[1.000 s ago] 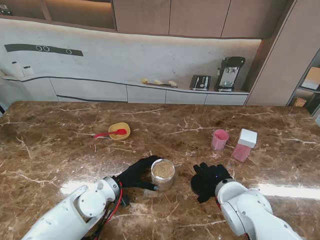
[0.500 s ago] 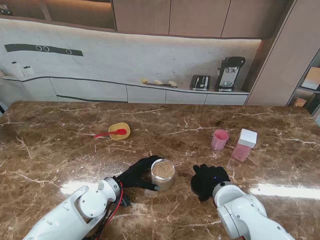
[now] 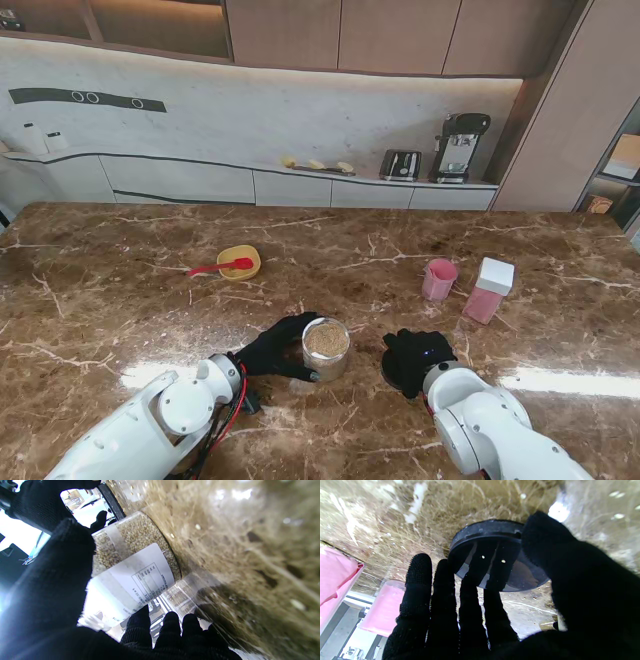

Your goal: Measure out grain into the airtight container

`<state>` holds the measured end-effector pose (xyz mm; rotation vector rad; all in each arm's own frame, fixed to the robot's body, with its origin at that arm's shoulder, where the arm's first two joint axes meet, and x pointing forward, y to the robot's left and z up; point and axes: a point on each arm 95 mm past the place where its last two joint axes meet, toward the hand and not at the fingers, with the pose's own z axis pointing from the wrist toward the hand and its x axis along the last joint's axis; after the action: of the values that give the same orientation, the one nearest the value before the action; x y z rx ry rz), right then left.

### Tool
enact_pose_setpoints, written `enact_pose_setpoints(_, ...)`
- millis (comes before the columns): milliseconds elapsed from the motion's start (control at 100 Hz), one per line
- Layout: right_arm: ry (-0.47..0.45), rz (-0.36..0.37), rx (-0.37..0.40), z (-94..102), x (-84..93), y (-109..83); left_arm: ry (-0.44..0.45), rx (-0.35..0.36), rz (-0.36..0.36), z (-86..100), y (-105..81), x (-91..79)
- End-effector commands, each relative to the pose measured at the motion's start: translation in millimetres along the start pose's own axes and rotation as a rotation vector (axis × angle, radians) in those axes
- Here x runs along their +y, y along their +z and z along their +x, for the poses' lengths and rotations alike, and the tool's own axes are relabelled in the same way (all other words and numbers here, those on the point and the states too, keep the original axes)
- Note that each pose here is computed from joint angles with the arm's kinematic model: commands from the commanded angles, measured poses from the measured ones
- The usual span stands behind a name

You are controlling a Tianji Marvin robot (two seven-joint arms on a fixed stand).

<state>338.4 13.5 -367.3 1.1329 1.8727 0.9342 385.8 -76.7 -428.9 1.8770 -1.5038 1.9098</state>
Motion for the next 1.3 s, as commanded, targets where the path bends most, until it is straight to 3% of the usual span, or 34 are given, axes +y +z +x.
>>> enact_pose_setpoints(0, 0.008, 0.056, 0.001, 2.5, -19.5, 0.5, -0.008, -0.035, -0.038, -9.3, -4.8, 14.7)
enact_pose_setpoints(600, 0.018, 0.019, 0.014, 5.3, -27.7, 6.5, -0.016, -0.046, -0.047, -8.1, -3.9, 17.5)
enact_pose_setpoints(1290, 0.002, 0.03, 0.052, 7.8, -36.0, 10.8, -0.027, -0.052, -0.033, -7.3, -4.4, 15.5)
